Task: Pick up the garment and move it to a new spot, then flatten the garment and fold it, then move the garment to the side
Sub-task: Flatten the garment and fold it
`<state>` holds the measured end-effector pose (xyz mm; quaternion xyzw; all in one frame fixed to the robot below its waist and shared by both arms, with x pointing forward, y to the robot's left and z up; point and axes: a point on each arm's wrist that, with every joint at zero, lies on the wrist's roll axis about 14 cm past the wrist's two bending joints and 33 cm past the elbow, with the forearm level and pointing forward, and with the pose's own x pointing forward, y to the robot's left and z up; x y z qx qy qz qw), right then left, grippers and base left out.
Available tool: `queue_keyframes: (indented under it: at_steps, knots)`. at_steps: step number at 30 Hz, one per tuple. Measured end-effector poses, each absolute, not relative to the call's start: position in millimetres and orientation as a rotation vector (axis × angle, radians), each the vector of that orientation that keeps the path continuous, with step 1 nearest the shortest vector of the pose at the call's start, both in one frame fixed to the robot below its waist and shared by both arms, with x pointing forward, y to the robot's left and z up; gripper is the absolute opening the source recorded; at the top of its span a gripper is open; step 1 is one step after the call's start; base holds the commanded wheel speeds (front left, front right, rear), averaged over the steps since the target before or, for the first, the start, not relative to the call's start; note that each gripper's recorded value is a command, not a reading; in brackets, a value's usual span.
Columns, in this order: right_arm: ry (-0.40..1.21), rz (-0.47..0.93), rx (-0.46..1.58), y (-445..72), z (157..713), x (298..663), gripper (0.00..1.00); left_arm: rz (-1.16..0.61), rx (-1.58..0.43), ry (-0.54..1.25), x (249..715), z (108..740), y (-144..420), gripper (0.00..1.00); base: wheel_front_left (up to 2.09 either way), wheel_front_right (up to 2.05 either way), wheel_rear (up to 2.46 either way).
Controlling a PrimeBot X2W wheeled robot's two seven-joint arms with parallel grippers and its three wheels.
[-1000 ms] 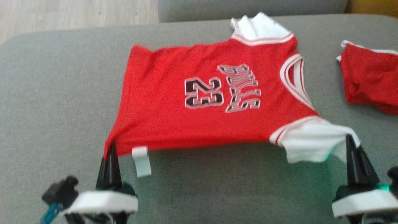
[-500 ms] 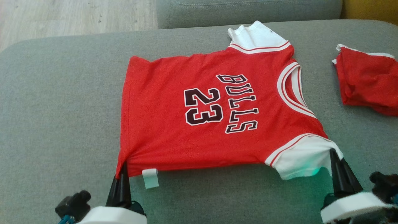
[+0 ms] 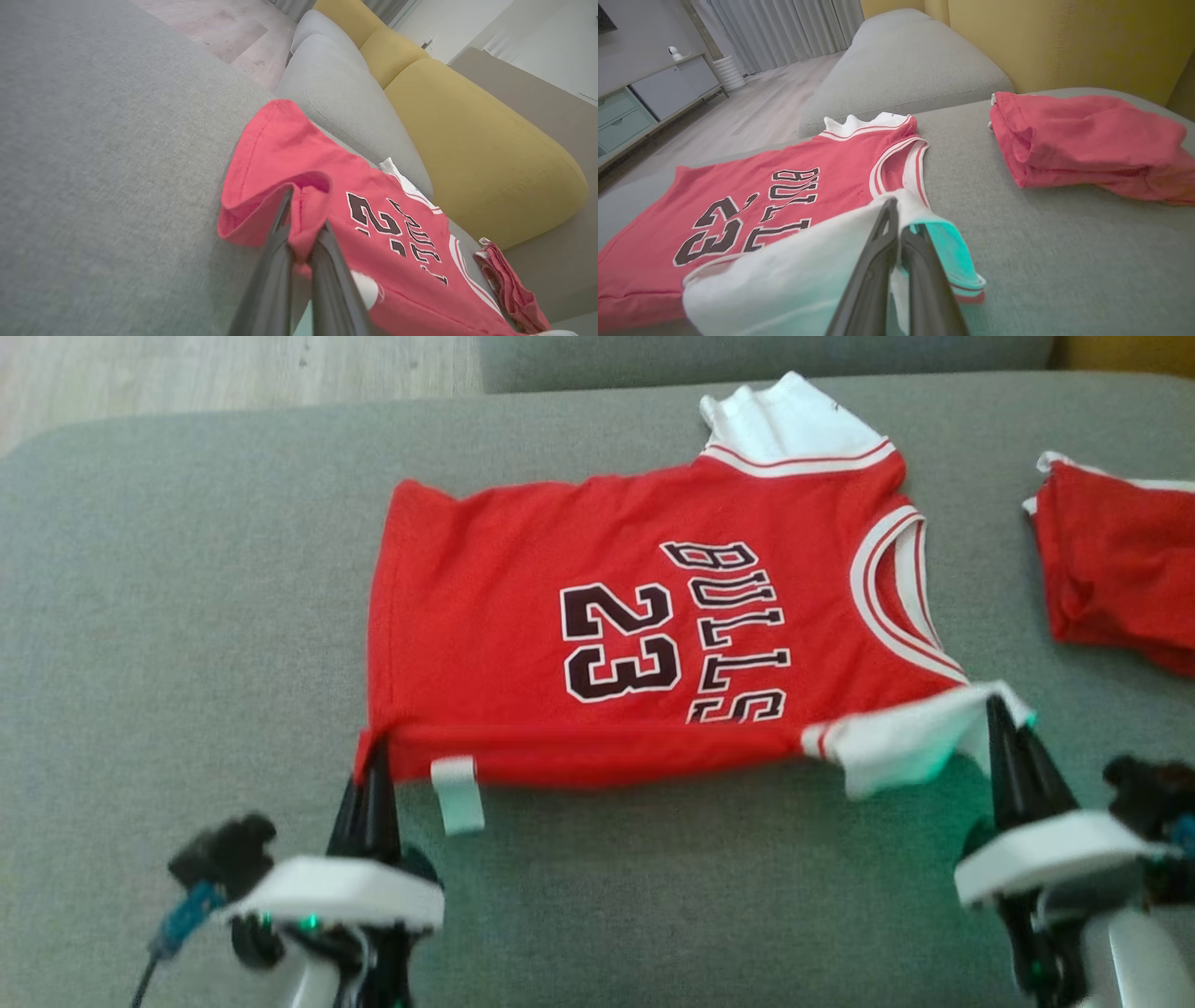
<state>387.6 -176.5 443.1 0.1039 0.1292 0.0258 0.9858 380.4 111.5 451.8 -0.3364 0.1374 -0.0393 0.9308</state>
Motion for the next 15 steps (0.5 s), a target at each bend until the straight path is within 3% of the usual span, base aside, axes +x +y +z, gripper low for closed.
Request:
queue_keyframes:
  at_steps: [15]
  knots:
    - [0.261, 0.060, 0.168, -172.5, 441.1, 469.6, 0.00, -0.067, -0.639, 0.296, 447.1, 444.2, 107.8, 0.00, 0.00, 0.00, 0.00]
